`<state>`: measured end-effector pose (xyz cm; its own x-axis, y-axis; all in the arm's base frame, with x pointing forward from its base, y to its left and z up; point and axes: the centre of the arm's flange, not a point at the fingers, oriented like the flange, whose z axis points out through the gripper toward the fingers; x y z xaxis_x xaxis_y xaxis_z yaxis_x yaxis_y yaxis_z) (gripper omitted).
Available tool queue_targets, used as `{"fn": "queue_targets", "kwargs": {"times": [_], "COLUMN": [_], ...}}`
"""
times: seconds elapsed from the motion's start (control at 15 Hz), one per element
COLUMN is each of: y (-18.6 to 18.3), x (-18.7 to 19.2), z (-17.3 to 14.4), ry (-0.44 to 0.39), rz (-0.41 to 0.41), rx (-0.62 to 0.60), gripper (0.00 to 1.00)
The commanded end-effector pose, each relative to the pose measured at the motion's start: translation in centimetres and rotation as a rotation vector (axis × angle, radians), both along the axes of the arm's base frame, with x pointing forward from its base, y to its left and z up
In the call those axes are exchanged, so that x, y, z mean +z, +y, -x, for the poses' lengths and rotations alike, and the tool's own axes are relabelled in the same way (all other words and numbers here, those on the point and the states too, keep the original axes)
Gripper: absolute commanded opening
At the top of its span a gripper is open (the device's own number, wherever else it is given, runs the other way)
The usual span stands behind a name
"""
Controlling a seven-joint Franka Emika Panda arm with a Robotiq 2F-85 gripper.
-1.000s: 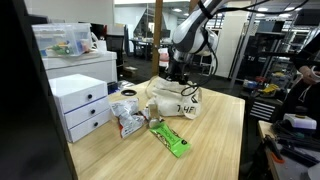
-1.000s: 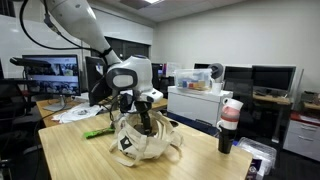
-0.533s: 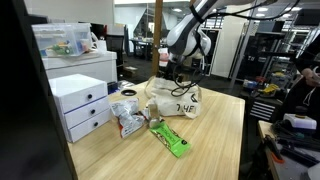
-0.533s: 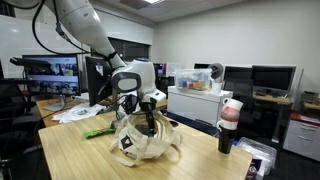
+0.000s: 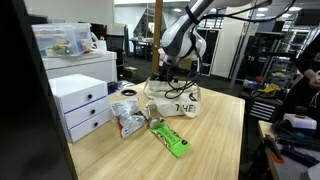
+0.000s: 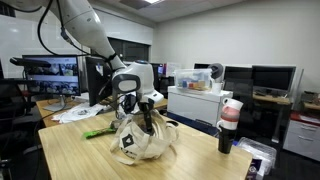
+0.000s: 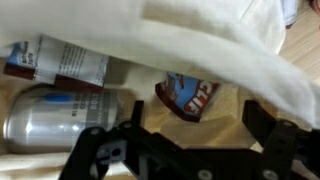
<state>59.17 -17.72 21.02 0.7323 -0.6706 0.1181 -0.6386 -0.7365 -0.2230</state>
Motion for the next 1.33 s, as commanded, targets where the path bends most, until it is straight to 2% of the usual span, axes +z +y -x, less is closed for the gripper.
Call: {"fn": "queue_targets", "kwargs": {"times": [0.0,0.4,0.47,0.53,0.67,0.87,1.0,1.2,1.27], "y": [0.4,-0.4,-0.6,-0.8,-0.9,-0.9,-0.8,-0.8,-0.8], "x": [-0.9,-3.0,-3.4,-3.5,-3.4,-3.1,-2.9,-2.5,-2.3], "z": [-0.1,0.4,0.3,0.2,0.0,-0.1,0.0,0.3,0.4], "ry": [0.053,0.143,0.15,0.143,0.134,0.121,0.124,0.128,0.131], "rz": [-0.025,-0.04,-0.041,-0.041,-0.039,-0.027,-0.016,-0.001,0.007], "rx": [-0.035,-0.095,-0.108,-0.109,-0.102,-0.089,-0.079,-0.061,-0.051], "gripper": [1.0,1.0,0.95,0.71,0.64,0.42,0.21,0.03,0.0]}}
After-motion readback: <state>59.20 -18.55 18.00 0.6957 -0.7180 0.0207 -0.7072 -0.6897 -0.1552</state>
